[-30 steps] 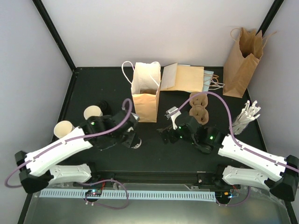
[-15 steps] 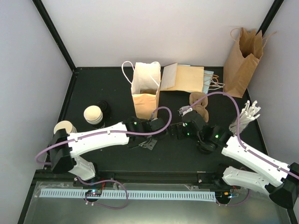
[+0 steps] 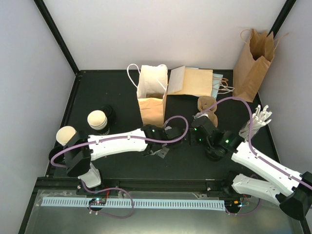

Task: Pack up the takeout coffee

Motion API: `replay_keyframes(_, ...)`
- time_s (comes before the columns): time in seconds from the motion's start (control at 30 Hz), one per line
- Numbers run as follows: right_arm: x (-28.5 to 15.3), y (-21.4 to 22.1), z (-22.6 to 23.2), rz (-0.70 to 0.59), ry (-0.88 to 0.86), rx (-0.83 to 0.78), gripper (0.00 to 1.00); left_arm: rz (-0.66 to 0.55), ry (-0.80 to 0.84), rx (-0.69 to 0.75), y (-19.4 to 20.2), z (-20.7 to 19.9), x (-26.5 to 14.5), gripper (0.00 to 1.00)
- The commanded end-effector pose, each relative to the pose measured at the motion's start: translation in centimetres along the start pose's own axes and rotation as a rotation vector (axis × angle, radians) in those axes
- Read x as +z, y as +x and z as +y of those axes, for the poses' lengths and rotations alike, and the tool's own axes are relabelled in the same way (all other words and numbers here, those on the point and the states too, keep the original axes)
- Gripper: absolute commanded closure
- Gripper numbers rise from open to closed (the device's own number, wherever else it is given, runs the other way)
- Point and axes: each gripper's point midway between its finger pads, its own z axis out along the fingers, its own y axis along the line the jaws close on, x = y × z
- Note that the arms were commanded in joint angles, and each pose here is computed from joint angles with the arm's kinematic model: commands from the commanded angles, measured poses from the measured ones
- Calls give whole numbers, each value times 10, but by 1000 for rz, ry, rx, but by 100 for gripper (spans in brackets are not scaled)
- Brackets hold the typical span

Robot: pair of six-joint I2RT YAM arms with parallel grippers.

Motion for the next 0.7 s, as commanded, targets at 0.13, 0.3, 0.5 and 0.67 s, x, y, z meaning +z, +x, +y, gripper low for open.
replay_keyframes(0.13,-10,8,-34,69,199,108,0,-71,46,-27,-22,-10,-20,71)
replay_keyframes(0.3,-15,9,-48,59,271,76,0,-126,80,-46,-31,-7,-47,57)
replay_keyframes(0.5,-19,14,-48,53,238,121,0,-224,136,-79,-39,5,-87,39)
replay_keyframes(0.67,-27,13,-51,69,265,161,0,-292,173,-103,-37,19,-110,26)
